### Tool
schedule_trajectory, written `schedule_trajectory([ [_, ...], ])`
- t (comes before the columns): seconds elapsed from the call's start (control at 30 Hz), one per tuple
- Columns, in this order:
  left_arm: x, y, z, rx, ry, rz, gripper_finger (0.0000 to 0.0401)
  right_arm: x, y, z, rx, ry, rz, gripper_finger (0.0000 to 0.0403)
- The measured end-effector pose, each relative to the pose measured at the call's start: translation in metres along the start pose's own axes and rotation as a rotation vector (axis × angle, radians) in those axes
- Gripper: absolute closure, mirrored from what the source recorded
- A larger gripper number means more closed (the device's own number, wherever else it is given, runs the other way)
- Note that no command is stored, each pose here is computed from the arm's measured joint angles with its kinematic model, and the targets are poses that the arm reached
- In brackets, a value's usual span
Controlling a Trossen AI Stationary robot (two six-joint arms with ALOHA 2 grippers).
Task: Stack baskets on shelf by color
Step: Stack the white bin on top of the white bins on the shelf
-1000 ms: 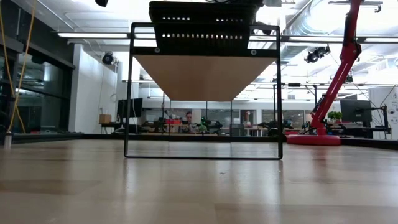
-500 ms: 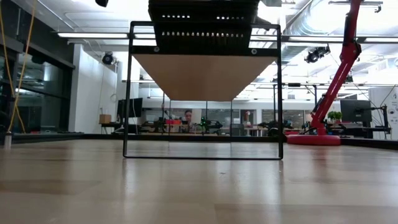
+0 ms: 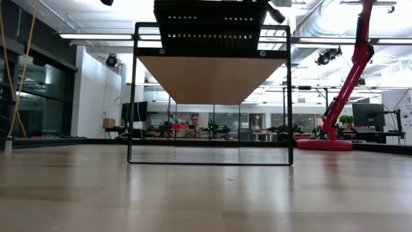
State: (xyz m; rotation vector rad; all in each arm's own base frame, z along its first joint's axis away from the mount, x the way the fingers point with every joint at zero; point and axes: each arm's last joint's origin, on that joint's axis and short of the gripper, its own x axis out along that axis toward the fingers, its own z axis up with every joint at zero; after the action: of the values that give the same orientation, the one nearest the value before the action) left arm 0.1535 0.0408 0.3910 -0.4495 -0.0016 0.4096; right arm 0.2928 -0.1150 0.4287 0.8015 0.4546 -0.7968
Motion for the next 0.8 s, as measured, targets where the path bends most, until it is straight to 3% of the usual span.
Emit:
schedule_trajectory([
  [0.17, 0.0, 0.0, 0.0, 0.0, -0.004, 0.008, 0.0258, 0.009, -0.013, 0.007, 0.029, 0.003, -0.083, 0.0403],
  [0.53, 0.0, 0.0, 0.0, -0.012, -0.005, 0.009, 0.0258, 0.012, -0.012, 0.026, 0.1, -0.092, 0.029, 0.0403],
  [0.8, 0.0, 0.0, 0.0, -0.016, -0.006, 0.011, 0.0258, 0.022, -0.017, 0.02, 0.085, -0.028, -0.041, 0.0403],
])
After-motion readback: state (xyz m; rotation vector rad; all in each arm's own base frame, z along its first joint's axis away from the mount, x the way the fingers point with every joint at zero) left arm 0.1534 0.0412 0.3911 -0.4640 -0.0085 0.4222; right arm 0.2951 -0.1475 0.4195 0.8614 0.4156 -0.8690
